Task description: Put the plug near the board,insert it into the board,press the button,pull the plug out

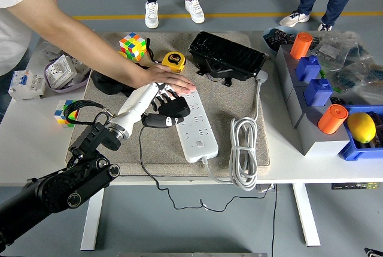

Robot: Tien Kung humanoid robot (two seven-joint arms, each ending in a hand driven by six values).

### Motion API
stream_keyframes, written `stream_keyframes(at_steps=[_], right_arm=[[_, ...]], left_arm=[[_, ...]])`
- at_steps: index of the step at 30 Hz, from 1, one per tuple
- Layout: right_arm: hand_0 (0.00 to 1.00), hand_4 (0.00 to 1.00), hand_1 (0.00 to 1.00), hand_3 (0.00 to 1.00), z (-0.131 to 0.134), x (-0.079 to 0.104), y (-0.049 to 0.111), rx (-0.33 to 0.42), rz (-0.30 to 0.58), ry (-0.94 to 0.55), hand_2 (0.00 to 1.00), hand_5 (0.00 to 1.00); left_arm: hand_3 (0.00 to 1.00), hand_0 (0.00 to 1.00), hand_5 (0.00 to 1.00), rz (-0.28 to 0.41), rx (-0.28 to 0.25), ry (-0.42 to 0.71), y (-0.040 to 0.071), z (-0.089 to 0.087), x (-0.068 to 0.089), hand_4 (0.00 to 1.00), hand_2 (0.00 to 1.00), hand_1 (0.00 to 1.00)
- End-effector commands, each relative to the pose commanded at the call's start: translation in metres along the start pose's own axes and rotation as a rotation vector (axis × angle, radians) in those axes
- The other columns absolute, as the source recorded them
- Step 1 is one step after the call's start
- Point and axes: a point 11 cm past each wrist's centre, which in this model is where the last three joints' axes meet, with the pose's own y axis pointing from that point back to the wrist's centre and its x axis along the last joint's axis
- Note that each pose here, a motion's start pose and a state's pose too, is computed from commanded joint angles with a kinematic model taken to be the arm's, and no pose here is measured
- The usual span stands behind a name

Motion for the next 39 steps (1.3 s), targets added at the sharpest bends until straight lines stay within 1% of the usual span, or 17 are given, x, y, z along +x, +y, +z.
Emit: stream_keyframes(at_steps=[2,5,12,15,16,18,21,22,26,27,28,33,34,39], right_arm=[[0.602,0.787,0.588,0.545,0.000,0.000,0.000,-0.001,-0.001,0.001,0.543,0.243],[0.602,0.788,0.588,0.545,0.000,-0.001,0.000,-0.001,-0.002,0.003,0.543,0.242],[0.602,0.789,0.588,0.545,-0.001,0.000,0.000,0.001,-0.002,0.004,0.543,0.242],[0.602,0.789,0.588,0.545,0.000,0.000,0.000,0.000,-0.002,0.005,0.543,0.242],[0.602,0.790,0.588,0.546,0.000,0.000,0.000,0.000,-0.001,0.006,0.543,0.242],[0.602,0.790,0.588,0.546,0.000,0.000,0.000,0.000,-0.002,0.008,0.543,0.242],[0.602,0.790,0.588,0.546,-0.001,0.001,0.000,0.002,-0.003,0.010,0.543,0.242],[0.602,0.790,0.589,0.546,-0.001,0.001,0.000,0.002,-0.003,0.010,0.543,0.241],[0.602,0.790,0.589,0.546,0.000,0.001,0.000,0.000,-0.002,0.011,0.543,0.241],[0.602,0.790,0.589,0.546,0.001,0.001,0.000,-0.001,-0.002,0.011,0.543,0.241],[0.602,0.791,0.588,0.546,0.001,0.002,0.000,-0.002,-0.002,0.012,0.543,0.240],[0.602,0.791,0.588,0.546,0.001,0.001,0.000,-0.001,0.000,0.008,0.543,0.240],[0.602,0.790,0.588,0.546,0.001,0.001,0.000,-0.001,0.000,0.006,0.543,0.237],[0.602,0.790,0.588,0.546,0.001,0.001,0.000,0.000,0.000,0.003,0.543,0.237]], left_arm=[[0.519,0.269,0.055,0.013,-0.005,-0.009,0.001,-0.002,0.005,0.850,0.377,0.422],[0.520,0.270,0.056,0.030,0.004,-0.028,0.002,-0.010,0.013,0.850,0.378,0.421],[0.523,0.270,0.060,0.064,0.058,-0.076,0.012,-0.042,0.030,0.848,0.392,0.426],[0.523,0.270,0.060,0.078,0.080,-0.092,0.015,-0.054,0.035,0.848,0.392,0.426],[0.527,0.277,0.067,0.083,0.086,-0.095,0.016,-0.057,0.037,0.854,0.422,0.449],[0.527,0.277,0.067,0.092,0.101,-0.109,0.016,-0.065,0.040,0.854,0.422,0.449],[0.527,0.277,0.067,0.087,0.118,-0.120,0.018,-0.072,0.039,0.854,0.422,0.449],[0.538,0.285,0.073,0.083,0.121,-0.128,0.018,-0.073,0.038,0.860,0.484,0.476],[0.538,0.285,0.073,0.063,0.135,-0.143,0.021,-0.079,0.032,0.860,0.484,0.476],[0.538,0.285,0.073,0.061,0.135,-0.143,0.022,-0.079,0.031,0.860,0.484,0.476],[0.559,0.301,0.081,0.060,0.135,-0.142,0.022,-0.079,0.030,0.869,0.525,0.502],[0.559,0.301,0.081,0.050,0.138,-0.140,0.021,-0.078,0.029,0.869,0.525,0.502],[0.563,0.330,0.172,0.049,0.138,-0.139,0.021,-0.078,0.029,0.985,0.555,0.529],[0.563,0.330,0.172,0.031,0.153,-0.132,0.021,-0.080,0.028,0.985,0.555,0.529]])
